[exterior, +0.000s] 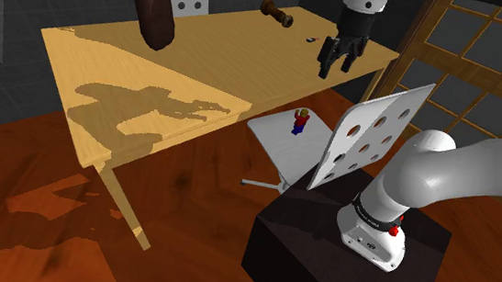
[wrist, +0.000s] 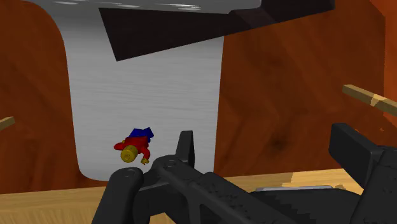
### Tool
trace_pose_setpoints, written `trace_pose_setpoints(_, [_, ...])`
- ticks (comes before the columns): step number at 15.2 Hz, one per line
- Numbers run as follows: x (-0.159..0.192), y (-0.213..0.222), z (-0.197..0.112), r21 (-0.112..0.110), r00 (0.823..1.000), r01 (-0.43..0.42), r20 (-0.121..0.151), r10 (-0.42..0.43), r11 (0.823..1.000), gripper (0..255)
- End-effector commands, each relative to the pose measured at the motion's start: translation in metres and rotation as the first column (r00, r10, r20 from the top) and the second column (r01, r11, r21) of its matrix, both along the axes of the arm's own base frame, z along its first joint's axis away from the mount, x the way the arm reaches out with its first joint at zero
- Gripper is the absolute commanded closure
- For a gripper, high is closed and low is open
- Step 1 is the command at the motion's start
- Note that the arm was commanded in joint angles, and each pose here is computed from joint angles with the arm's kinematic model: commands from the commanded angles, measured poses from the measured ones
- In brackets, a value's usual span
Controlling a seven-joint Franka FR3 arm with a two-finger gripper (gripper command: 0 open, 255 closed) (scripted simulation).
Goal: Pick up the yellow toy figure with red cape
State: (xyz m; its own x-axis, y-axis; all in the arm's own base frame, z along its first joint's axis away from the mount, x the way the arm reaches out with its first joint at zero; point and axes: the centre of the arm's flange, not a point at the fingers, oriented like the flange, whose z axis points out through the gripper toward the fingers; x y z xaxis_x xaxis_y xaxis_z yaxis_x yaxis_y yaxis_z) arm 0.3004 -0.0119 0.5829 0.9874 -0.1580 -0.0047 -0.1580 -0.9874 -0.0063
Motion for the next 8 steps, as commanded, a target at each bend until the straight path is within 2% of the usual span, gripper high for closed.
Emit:
trace_pose_setpoints(1, [0.000, 0.000, 0.000, 0.000, 1.000, 0.000, 0.000, 0.000, 1.000, 0])
trace_pose_setpoints(8, [0.015, -0.062, -0.067, 0.003, 0.994, -0.113, 0.006, 0.113, 0.994, 0])
